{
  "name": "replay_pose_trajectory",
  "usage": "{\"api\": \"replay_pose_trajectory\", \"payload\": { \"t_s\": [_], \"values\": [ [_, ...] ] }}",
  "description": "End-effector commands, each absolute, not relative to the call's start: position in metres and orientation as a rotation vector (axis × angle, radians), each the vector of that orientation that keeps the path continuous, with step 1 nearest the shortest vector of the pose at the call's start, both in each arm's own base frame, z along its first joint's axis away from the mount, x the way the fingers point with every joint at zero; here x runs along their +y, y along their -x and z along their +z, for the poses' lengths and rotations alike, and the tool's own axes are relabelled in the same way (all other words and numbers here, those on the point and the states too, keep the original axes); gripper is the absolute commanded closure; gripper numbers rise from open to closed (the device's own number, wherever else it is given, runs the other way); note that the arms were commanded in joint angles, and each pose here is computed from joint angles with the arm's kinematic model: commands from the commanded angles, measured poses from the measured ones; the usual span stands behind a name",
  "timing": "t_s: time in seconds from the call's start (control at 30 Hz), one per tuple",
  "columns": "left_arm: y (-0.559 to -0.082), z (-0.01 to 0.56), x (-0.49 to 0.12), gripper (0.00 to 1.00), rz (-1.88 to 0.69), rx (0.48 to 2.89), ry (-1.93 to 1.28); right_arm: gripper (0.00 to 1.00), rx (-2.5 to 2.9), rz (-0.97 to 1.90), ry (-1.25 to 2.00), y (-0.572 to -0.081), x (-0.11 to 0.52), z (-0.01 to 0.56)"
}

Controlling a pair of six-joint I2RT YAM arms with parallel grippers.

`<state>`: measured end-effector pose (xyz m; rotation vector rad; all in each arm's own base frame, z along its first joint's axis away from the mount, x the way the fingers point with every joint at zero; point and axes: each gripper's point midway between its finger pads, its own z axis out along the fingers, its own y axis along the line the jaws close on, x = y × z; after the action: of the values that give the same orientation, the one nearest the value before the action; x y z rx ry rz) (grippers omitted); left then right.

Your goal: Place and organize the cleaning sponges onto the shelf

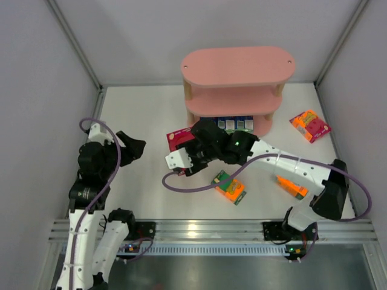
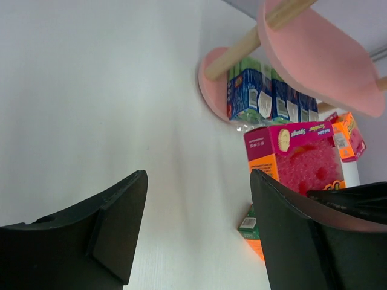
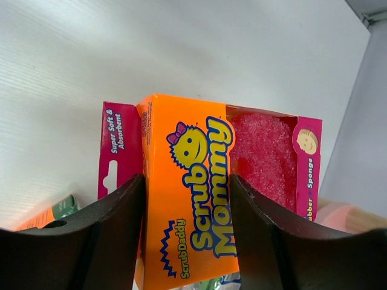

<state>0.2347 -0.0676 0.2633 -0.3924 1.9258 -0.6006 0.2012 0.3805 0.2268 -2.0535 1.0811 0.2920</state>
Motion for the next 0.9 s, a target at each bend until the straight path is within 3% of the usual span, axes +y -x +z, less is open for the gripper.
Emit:
{"api": "replay_pose_trajectory", "payload": {
  "t_s": [0.0,0.53,0.87],
  "values": [
    [-0.229,0.273,-0.046,0.25,-0.455,1.898,0.395,0.60,1.069,0.306,1.925,-0.216,0.370,0.277],
    [-0.225,0.245,-0.054,0.25,-0.477,1.973,0.358,0.60,1.214,0.122,1.761,-0.317,0.298,0.307],
    [-0.223,0.235,-0.058,0.25,-0.502,2.001,0.357,0.59,1.248,0.092,1.805,-0.384,0.300,0.292]
  ]
}}
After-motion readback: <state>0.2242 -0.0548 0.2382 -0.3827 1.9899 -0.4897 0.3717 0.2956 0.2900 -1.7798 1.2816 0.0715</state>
